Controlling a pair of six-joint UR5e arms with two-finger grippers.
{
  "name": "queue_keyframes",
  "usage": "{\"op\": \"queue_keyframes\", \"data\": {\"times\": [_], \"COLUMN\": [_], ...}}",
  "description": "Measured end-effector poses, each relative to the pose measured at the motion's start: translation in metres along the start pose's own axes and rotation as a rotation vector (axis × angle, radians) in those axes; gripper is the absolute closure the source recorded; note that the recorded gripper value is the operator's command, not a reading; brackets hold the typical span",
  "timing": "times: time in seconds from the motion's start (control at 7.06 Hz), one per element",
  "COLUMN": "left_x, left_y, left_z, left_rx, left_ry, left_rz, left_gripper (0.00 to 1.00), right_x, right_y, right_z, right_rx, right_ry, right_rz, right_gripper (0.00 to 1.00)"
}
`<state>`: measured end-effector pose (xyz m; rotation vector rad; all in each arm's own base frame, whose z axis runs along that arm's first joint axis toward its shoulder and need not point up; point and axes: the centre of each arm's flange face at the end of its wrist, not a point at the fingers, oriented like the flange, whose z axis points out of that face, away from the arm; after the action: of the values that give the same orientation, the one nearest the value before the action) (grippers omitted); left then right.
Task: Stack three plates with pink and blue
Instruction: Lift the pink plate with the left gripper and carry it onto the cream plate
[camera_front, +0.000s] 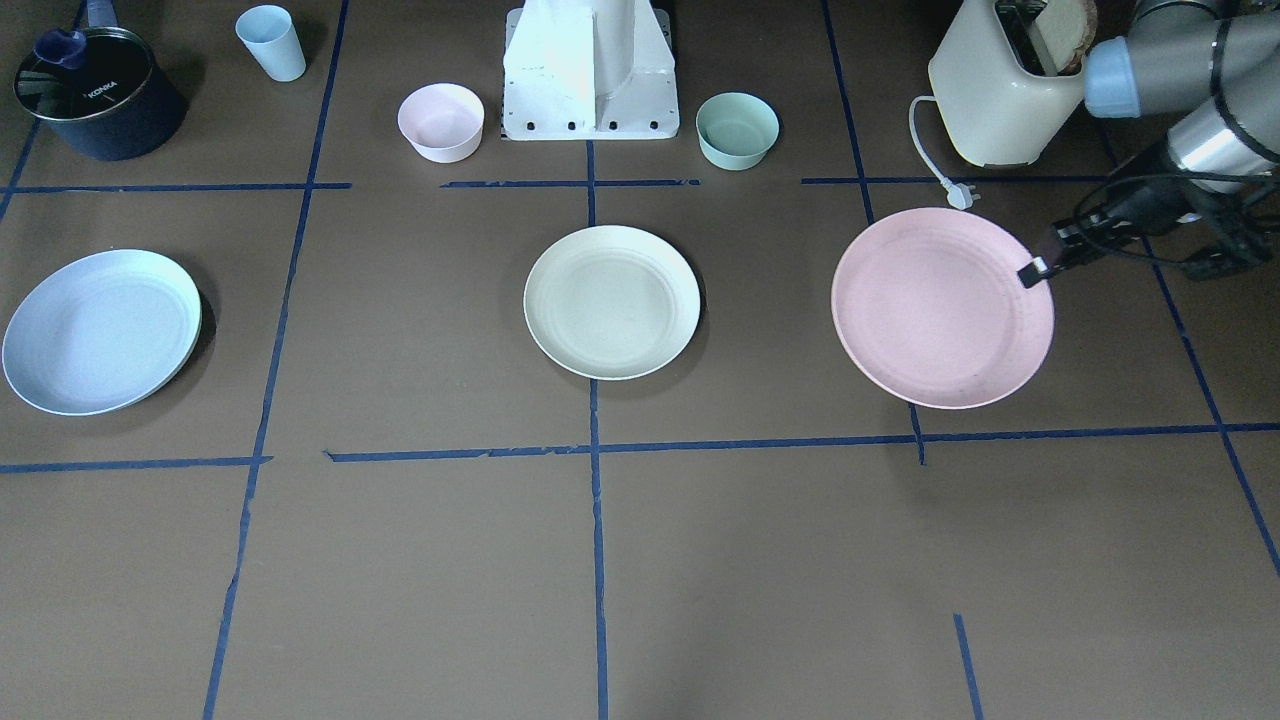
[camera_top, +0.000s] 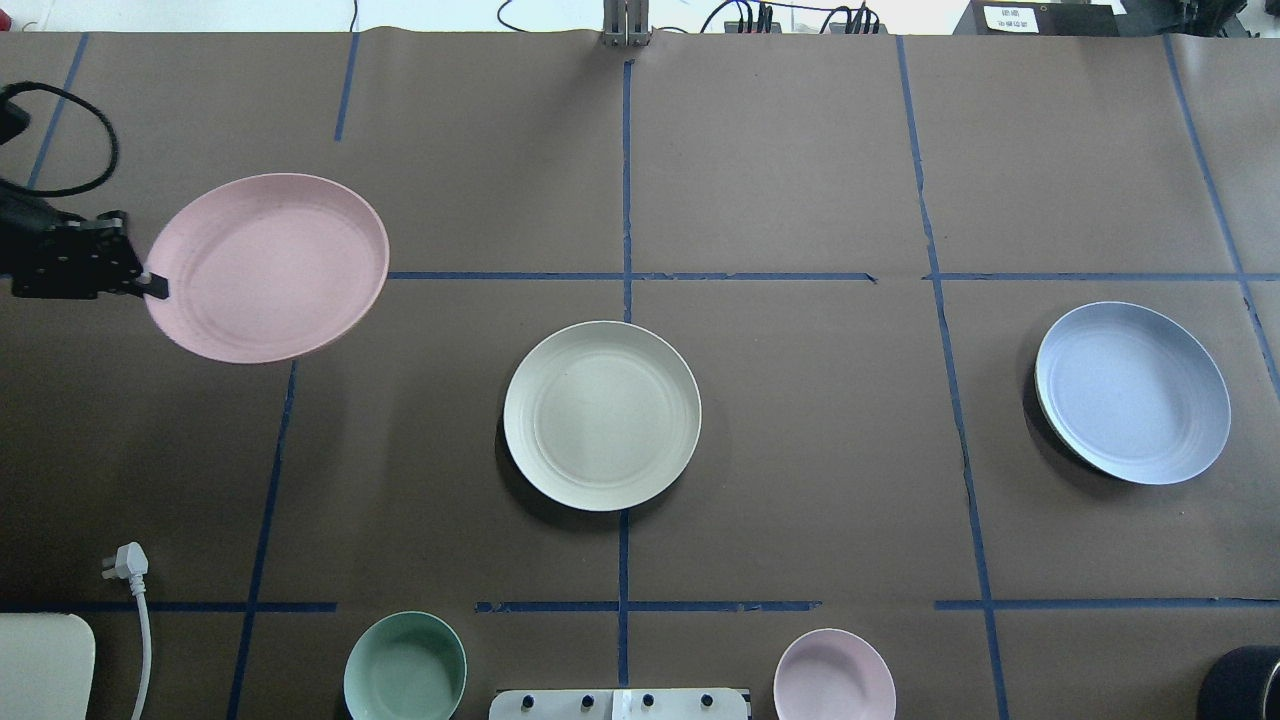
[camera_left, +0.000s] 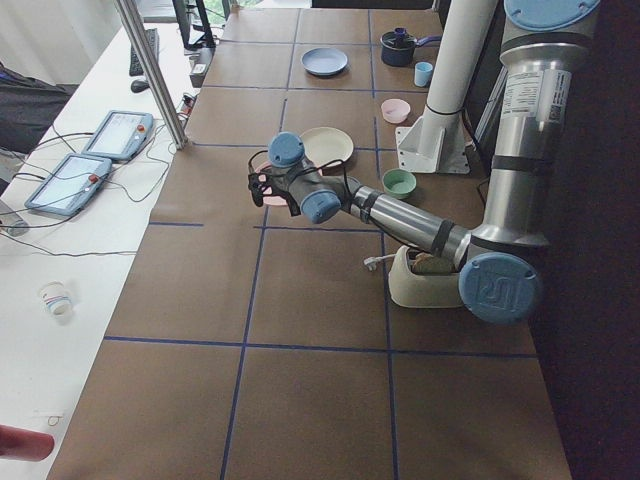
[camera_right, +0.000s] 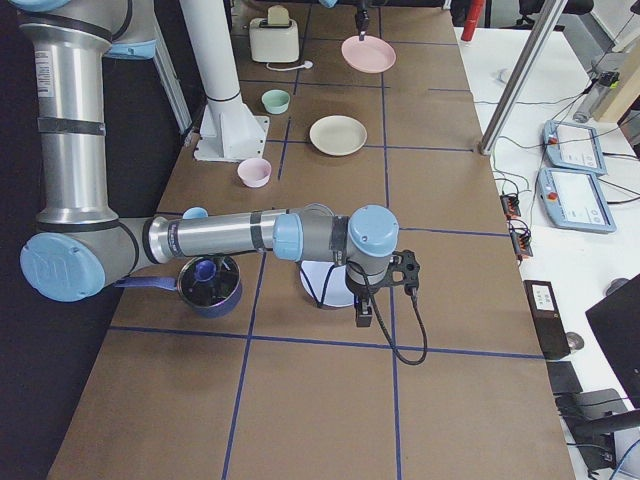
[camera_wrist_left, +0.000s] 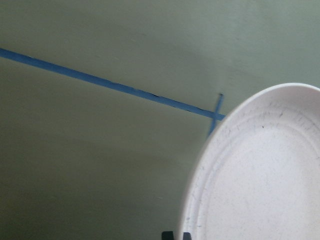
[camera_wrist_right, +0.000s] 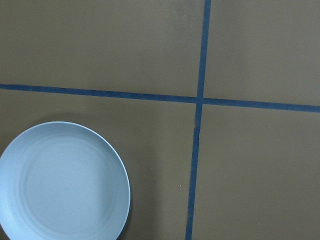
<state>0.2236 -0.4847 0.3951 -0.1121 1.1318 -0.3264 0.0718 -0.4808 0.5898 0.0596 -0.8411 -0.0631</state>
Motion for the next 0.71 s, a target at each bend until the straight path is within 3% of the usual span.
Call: {"op": "queue_keyframes", "data": {"times": [0.28, 0.71], "left_x": [0.089, 0.143], "left_y": [0.062, 0.132], "left_z": [0.069, 0.130], "left_rx": [-0.002, 0.001], "left_ry": [0.011, 0.021], "left_rz": [-0.060, -0.093], "left_gripper": [1.00, 1.00], "right_x": [-0.004, -0.031], "right_y": [-0.003, -0.009], "right_z": [0.003, 0.022], "right_rx": [-0.006, -0.021], "right_ry": [-0.012, -0.017], "right_rz": [0.008, 0.027], "right_gripper": [0.00, 0.00]}}
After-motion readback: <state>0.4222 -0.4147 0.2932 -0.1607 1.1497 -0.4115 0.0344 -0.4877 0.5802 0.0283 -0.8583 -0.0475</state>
